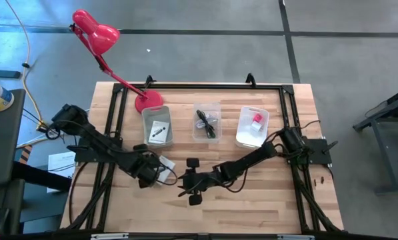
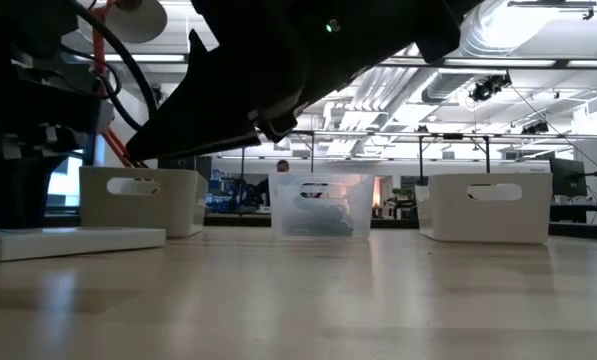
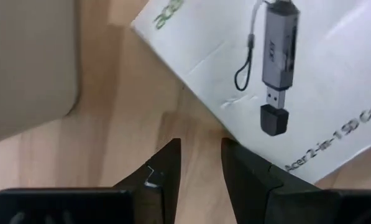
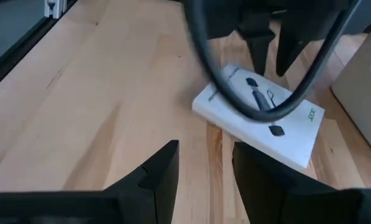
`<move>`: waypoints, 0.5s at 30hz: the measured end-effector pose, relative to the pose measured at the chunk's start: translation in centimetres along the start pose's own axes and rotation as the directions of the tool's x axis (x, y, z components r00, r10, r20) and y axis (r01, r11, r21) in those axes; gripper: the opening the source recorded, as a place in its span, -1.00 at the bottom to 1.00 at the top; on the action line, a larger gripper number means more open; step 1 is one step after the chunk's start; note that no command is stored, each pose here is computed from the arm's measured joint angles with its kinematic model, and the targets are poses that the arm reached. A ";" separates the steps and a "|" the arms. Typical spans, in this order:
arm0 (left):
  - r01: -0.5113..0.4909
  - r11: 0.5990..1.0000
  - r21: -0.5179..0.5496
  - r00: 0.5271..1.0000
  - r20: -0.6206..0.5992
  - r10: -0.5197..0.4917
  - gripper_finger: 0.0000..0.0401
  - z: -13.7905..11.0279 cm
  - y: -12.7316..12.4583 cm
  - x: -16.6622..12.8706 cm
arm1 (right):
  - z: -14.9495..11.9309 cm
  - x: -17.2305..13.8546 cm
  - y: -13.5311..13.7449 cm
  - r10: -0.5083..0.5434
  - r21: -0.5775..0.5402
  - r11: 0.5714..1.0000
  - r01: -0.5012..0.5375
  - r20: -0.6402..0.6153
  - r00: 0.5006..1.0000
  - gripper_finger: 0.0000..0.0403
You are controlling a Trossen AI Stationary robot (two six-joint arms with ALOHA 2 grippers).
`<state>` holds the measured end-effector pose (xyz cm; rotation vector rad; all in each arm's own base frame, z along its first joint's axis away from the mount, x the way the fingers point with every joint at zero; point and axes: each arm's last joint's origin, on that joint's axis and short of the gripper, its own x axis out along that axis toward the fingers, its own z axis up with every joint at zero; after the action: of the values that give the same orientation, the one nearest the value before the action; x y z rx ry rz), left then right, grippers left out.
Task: Pick and place items into bin
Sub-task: Put the white card reader box into the gray bin
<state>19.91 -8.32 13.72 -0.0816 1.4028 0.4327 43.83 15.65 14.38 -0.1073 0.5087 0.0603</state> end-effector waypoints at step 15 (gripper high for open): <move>-0.008 1.000 0.029 0.994 0.109 0.004 -0.50 0.8 -0.6 0.3 | -1.5 -0.1 -0.5 -0.134 0.033 0.990 0.140 -0.139 0.981 -0.30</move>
<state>20.92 -8.54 13.44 -0.0297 1.3015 0.4158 43.04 14.95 13.22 -0.1048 0.6375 -0.0932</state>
